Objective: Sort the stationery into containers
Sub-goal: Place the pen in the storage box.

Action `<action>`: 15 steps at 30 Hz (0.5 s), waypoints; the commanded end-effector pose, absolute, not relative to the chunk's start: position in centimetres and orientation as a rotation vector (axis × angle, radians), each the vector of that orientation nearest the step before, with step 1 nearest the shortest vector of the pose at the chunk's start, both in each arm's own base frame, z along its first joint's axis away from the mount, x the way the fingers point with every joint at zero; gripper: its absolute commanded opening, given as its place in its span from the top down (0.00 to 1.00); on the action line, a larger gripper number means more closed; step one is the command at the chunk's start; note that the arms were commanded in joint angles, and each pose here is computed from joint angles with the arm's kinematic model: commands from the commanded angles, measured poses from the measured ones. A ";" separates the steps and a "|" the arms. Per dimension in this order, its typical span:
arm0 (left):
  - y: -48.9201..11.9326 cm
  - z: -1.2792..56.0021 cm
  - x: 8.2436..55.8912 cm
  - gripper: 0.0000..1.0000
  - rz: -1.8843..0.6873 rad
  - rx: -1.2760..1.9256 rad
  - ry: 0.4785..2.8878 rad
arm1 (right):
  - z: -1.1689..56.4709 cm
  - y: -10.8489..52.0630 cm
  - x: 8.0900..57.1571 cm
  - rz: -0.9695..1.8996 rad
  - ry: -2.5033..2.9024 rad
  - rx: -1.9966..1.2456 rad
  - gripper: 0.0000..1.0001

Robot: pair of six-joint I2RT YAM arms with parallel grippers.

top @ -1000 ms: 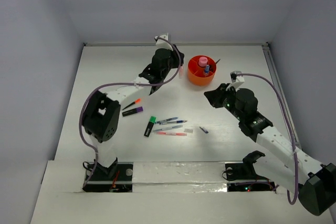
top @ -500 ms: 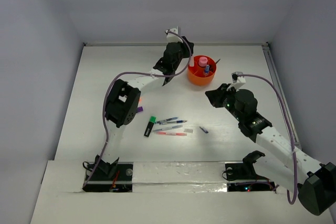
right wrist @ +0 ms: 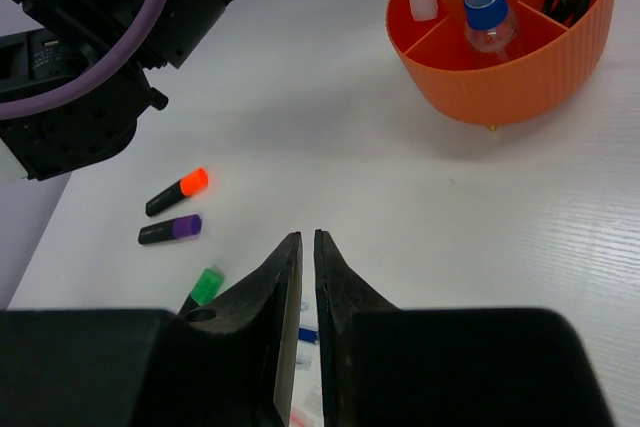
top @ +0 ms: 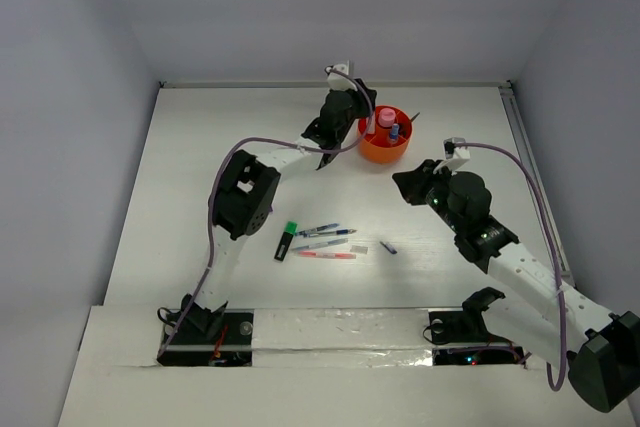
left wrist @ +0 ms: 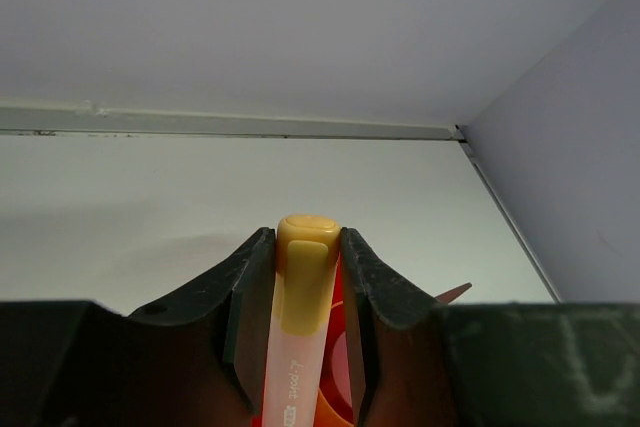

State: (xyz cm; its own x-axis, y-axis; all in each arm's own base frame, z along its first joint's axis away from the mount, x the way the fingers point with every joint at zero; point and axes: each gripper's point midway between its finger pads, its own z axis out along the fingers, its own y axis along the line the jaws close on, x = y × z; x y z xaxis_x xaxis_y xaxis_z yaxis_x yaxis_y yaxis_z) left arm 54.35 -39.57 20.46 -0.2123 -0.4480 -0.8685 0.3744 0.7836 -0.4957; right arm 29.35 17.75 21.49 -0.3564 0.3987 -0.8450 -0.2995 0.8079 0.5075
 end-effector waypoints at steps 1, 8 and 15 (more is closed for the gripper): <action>-40.2 24.1 53.8 0.79 -0.803 -0.061 1.504 | 23.0 17.8 29.7 0.735 1.727 0.092 0.84; -38.2 26.1 52.7 0.48 -0.773 -0.099 1.474 | 22.9 17.7 29.7 0.729 1.734 0.093 0.84; -35.1 29.4 49.8 0.48 -0.743 -0.126 1.450 | 22.9 17.7 29.7 0.728 1.732 0.092 0.83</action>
State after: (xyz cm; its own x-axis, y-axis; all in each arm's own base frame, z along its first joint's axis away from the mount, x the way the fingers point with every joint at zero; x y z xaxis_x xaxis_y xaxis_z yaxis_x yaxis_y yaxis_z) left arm 51.76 -37.09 18.33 -0.2273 -0.4165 -0.8803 0.3219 0.8210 -0.4716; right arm 29.44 17.63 21.41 -0.3541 0.3993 -0.8456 -0.2923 0.8117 0.5057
